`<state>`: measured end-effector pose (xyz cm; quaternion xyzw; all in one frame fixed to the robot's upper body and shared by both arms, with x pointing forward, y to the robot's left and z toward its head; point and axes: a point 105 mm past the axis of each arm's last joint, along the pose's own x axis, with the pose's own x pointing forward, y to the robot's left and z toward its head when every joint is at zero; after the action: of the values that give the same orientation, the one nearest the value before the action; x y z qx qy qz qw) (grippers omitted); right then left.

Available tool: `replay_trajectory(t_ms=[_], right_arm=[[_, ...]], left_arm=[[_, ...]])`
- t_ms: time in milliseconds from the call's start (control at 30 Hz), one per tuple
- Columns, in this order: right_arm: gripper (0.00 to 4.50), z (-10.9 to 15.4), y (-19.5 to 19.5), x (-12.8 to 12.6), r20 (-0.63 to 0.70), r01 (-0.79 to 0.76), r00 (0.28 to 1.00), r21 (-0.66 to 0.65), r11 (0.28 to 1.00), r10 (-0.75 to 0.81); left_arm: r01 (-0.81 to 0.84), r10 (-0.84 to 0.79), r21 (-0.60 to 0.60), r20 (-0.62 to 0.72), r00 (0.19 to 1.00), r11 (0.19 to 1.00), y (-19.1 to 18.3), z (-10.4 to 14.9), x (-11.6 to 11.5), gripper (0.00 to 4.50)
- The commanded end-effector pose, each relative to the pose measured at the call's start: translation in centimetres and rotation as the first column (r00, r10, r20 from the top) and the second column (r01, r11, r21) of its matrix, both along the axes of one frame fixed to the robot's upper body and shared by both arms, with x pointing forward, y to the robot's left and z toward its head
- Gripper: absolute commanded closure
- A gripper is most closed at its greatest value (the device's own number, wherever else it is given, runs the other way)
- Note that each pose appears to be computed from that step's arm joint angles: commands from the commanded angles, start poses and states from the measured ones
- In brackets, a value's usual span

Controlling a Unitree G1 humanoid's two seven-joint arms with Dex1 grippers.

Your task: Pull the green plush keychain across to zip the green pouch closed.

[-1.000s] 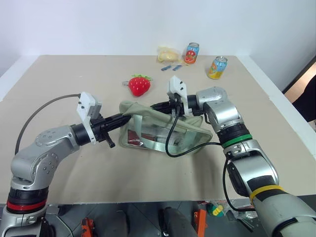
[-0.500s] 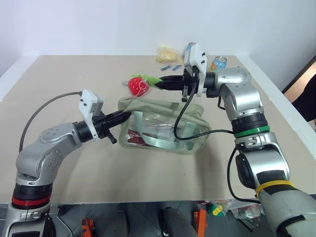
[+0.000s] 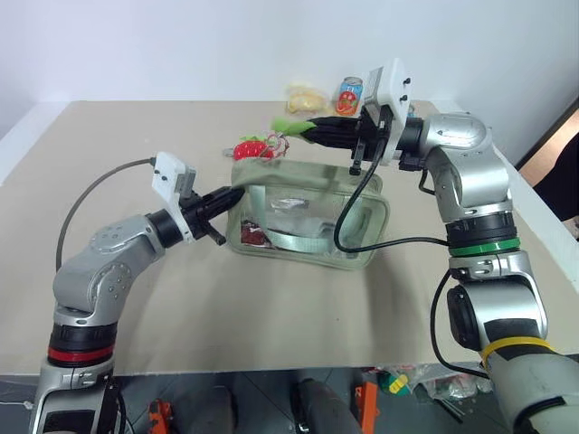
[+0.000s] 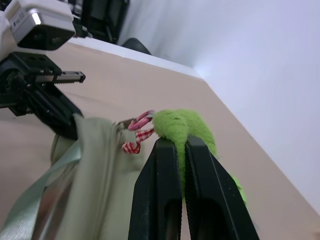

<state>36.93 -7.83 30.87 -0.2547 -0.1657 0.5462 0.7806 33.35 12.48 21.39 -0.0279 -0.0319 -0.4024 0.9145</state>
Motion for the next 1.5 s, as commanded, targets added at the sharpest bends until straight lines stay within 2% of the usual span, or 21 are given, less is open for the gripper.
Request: replay_trajectory(t_ms=[33,400,667,933,1267,1500], right_arm=[[4.47,2.2,-1.2,-1.0,0.080,0.015,0.997,0.061,0.998,-0.020],[4.47,3.2,-2.1,-0.8,0.121,0.076,0.989,0.119,0.990,-0.091],[4.47,5.2,-2.0,-0.4,0.229,0.094,0.963,0.203,0.975,-0.140],[4.47,4.3,-2.4,-0.2,0.247,0.100,0.958,0.184,0.978,-0.144],[4.47,3.0,-5.5,0.3,0.218,0.216,0.941,0.196,0.957,-0.257],[4.47,2.2,-8.9,0.4,0.201,0.340,0.902,0.211,0.916,-0.381]], left_arm=[[-0.051,0.052,-0.015,0.064,0.997,0.999,0.7,1.5,0.3,4.50],[-0.033,0.034,-0.024,0.046,0.998,0.999,-0.3,1.1,0.4,4.50],[-0.006,0.006,-0.043,-0.008,1.000,0.999,-1.3,0.7,0.2,4.50],[-0.030,0.028,-0.051,-0.051,0.998,0.998,-1.3,0.5,0.6,4.50],[-0.050,0.048,-0.039,-0.062,0.997,0.998,-1.0,0.5,0.7,4.50],[-0.051,0.049,-0.030,-0.058,0.997,0.998,-0.9,0.8,0.8,4.50]])
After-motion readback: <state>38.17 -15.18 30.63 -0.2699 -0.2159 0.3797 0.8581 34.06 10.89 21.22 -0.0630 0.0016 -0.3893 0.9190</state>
